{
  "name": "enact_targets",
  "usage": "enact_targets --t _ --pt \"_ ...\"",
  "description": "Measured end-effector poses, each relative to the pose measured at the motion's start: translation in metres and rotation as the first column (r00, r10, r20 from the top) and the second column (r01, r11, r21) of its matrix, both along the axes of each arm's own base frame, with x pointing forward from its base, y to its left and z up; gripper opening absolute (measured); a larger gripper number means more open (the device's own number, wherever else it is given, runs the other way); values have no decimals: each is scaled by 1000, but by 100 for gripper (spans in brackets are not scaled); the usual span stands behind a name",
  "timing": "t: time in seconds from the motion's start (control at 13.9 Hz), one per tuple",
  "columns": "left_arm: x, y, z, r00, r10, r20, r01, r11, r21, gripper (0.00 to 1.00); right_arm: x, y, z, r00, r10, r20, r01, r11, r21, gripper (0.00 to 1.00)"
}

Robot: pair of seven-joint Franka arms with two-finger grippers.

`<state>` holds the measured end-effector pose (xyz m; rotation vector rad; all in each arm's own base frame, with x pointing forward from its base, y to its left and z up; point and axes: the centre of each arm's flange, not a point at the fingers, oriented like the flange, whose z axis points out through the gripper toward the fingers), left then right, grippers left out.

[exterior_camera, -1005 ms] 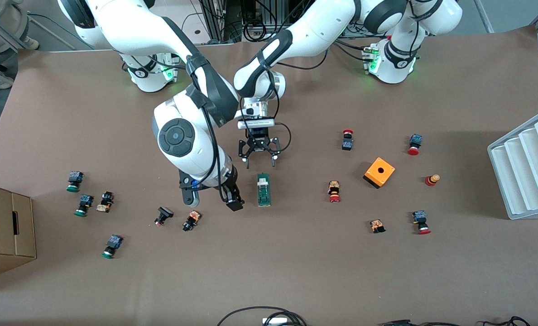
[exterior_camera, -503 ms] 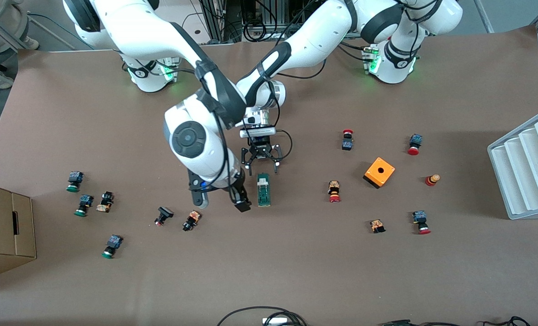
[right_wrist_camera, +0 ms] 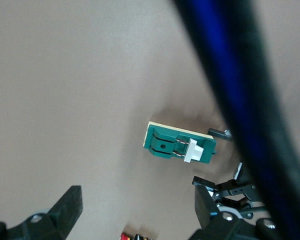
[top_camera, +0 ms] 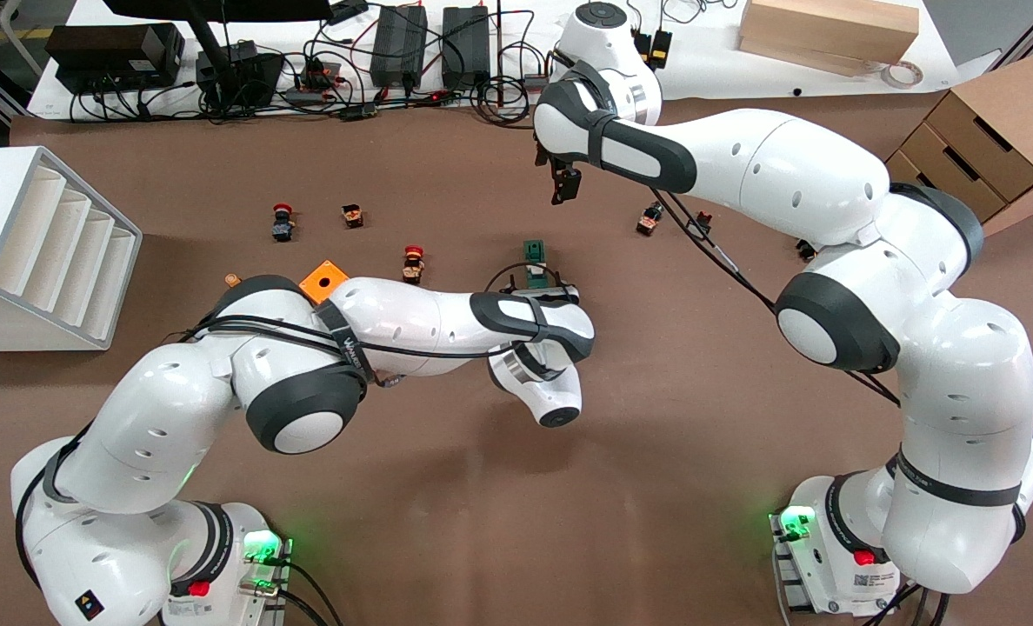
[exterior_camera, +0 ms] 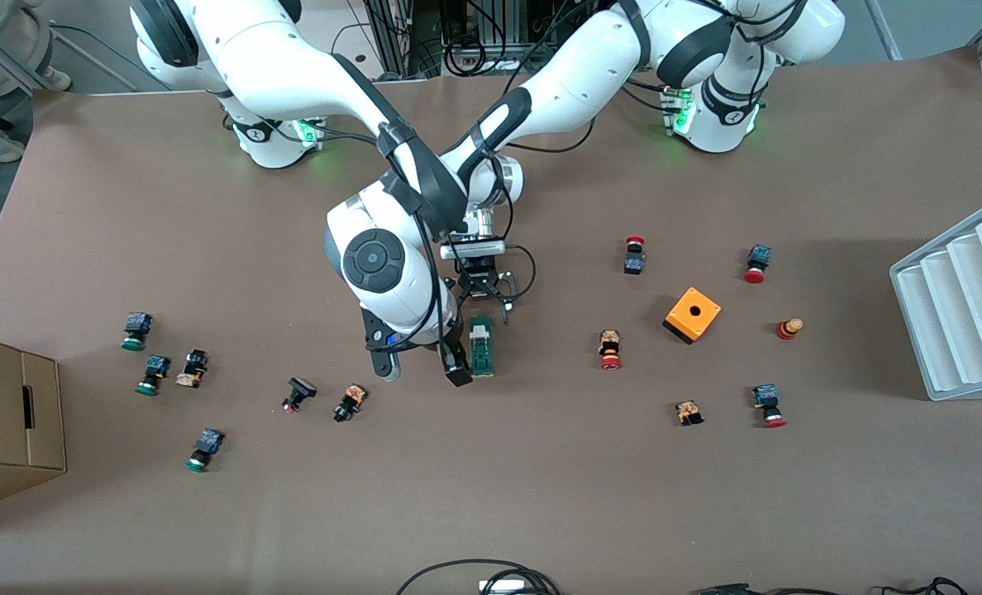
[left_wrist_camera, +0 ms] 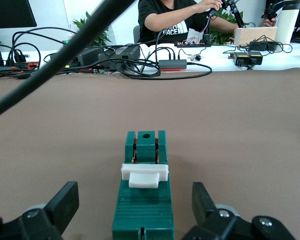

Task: Close load switch with both arms
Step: 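Grasp the green switch base with the left gripper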

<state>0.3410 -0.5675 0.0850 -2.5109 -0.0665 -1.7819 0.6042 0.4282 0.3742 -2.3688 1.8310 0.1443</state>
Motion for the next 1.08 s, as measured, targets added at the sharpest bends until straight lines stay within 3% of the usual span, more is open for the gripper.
enact_targets --t 1.08 --pt "4 -8 -12 1000 -3 -9 3 1000 -12 100 1 -1 -3 1000 -2 -3 2 1000 -3 100"
